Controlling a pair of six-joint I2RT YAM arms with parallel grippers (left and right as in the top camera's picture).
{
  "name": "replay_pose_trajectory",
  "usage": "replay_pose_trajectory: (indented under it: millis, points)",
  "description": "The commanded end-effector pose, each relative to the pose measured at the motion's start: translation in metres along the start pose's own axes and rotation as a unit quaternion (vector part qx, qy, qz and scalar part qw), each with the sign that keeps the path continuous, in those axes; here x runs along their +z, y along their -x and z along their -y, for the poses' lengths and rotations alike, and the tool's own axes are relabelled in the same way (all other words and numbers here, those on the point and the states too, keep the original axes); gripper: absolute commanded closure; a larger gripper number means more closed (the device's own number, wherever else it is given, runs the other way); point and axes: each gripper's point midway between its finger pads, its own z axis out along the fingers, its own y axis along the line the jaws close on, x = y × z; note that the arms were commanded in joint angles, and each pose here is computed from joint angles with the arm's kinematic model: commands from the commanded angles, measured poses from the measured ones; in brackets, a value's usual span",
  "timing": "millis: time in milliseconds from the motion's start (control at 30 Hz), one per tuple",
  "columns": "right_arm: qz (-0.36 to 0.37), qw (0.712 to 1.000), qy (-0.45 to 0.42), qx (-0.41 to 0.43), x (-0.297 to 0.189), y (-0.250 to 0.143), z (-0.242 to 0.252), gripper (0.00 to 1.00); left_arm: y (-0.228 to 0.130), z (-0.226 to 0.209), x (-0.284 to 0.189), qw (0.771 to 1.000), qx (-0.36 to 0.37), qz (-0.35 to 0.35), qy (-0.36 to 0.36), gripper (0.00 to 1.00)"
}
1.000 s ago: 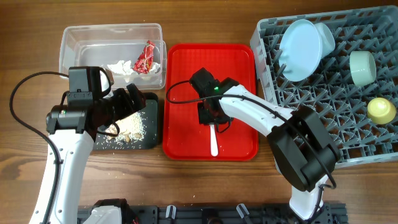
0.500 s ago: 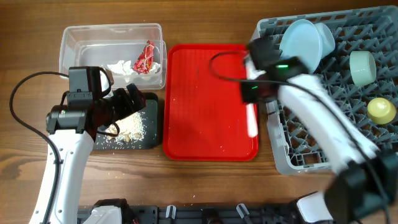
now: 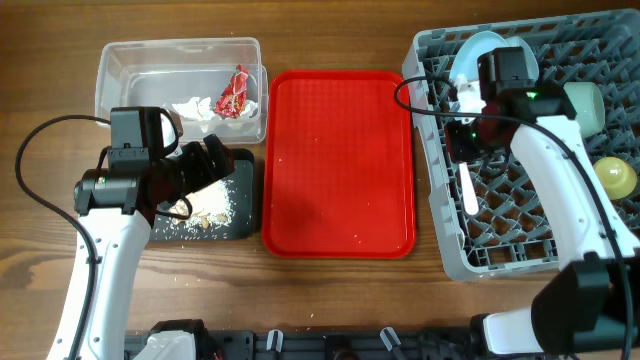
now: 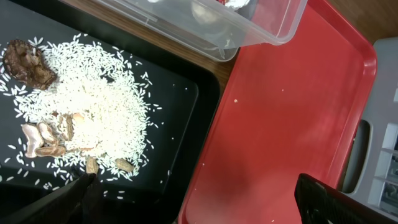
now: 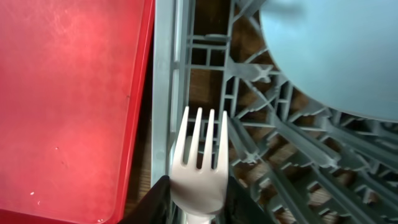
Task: Sort waste into correct bins and load items into the dishwasher rack
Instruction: 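Insert the white fork into the rack with the right gripper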
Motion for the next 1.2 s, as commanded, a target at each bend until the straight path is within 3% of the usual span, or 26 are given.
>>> replay_pose_trajectory:
  millis: [0, 133, 200, 233, 300, 467, 600, 767, 1167]
  points:
    - [-0.006, 1.000, 0.011, 0.001, 0.004, -0.002, -0.003, 0.60, 0.002, 0.002, -0.004, 1.000, 0.001, 0.006, -0.004, 0.00]
    - [0.042, 0.996, 0.008, 0.073, -0.022, 0.014, -0.001, 0.56, 0.002, 0.020, -0.001, 0.998, 0.048, 0.015, -0.022, 0.00]
    - [0.049, 0.995, 0.008, 0.091, -0.026, 0.014, -0.001, 0.59, 0.001, 0.029, 0.000, 0.997, 0.072, 0.017, -0.030, 0.00]
    - [0.044, 0.994, 0.008, 0.099, -0.026, 0.012, -0.001, 0.64, -0.001, 0.033, 0.000, 0.996, 0.078, 0.017, -0.032, 0.00]
    - [0.007, 0.992, 0.004, 0.126, -0.019, -0.007, -0.002, 0.96, -0.004, 0.037, 0.002, 0.995, 0.092, 0.017, -0.026, 0.00]
    - [-0.070, 0.980, -0.003, 0.186, 0.009, -0.051, -0.006, 0.96, -0.010, 0.039, 0.004, 0.995, 0.099, 0.009, -0.023, 0.00]
    - [-0.106, 0.980, 0.079, 0.150, 0.033, -0.077, -0.037, 0.96, -0.010, 0.039, 0.004, 0.995, 0.099, 0.009, -0.023, 0.00]
    - [-0.087, 0.980, 0.130, 0.123, 0.035, -0.068, -0.052, 0.95, -0.010, 0.039, 0.004, 0.995, 0.099, 0.009, -0.023, 0.00]
    - [0.002, 0.984, -0.022, 0.177, -0.008, -0.017, 0.007, 0.87, -0.010, 0.039, 0.004, 0.995, 0.100, 0.010, -0.023, 0.00]
